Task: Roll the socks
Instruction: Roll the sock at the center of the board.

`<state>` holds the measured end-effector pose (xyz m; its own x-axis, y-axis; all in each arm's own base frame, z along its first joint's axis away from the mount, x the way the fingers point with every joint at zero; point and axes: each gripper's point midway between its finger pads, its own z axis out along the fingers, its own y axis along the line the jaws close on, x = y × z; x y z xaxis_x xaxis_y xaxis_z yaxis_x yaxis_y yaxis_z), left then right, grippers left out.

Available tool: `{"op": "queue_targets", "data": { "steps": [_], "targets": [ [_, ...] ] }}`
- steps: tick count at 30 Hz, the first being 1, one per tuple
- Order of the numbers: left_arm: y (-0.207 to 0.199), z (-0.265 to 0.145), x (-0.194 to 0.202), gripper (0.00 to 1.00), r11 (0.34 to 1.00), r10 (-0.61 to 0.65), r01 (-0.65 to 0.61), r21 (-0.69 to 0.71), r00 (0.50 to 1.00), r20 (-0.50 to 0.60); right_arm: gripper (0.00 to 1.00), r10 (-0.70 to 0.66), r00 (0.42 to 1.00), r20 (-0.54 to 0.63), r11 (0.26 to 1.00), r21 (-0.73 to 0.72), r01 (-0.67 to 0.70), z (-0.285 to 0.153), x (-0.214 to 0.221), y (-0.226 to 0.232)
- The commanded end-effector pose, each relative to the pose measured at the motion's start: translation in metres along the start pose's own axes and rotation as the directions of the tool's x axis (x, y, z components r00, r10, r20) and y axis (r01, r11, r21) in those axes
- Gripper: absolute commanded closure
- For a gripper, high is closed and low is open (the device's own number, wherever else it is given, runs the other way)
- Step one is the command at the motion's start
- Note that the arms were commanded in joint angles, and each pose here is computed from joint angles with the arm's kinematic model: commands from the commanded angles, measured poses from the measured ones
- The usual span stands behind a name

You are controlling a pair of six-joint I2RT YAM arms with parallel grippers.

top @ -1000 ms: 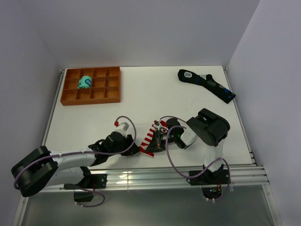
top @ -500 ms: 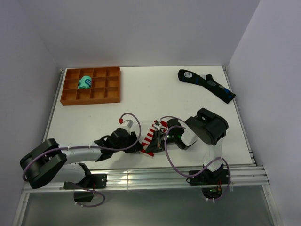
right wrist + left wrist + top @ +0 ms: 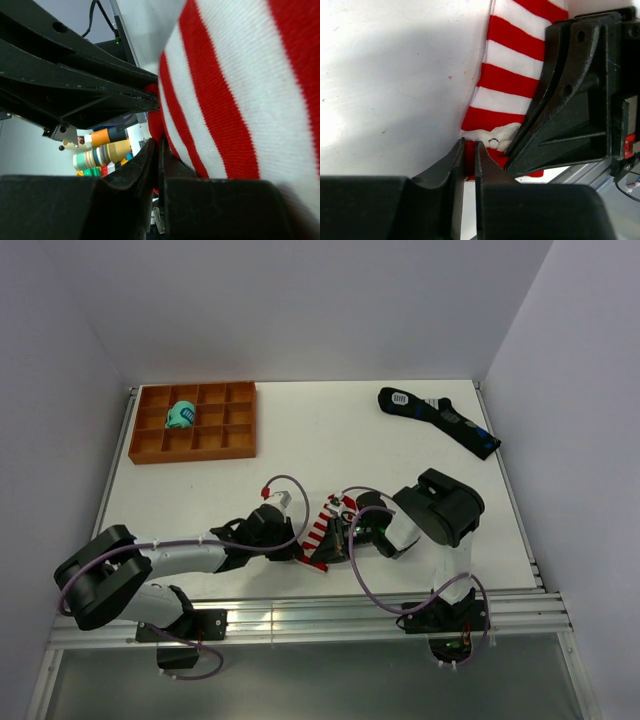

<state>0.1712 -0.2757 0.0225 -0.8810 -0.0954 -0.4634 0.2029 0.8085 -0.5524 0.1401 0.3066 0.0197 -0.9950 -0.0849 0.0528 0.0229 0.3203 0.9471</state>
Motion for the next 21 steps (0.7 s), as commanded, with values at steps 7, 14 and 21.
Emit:
{"op": "queue_targets", "data": {
  "steps": [7, 14, 21],
  "targets": [
    [0.003, 0.005, 0.003, 0.93, 0.983, 0.085, -0.108, -0.15, 0.985, -0.149, 0.75, 0.18, 0.975, 0.129, 0.9, 0.378, -0.216, -0.021, 0.008, -0.074],
    [0.015, 0.008, 0.002, 0.94, 0.954, 0.107, -0.16, -0.252, 0.971, -0.213, 0.62, -0.063, 0.957, 0.283, 0.903, 0.424, -0.066, -0.041, -0.025, -0.053],
    [0.013, 0.01, 0.004, 0.95, 0.947, 0.118, -0.188, -0.26, 0.958, -0.262, 0.6, -0.287, 0.857, 0.428, 0.896, 0.437, 0.082, -0.064, -0.054, -0.019]
  ]
}}
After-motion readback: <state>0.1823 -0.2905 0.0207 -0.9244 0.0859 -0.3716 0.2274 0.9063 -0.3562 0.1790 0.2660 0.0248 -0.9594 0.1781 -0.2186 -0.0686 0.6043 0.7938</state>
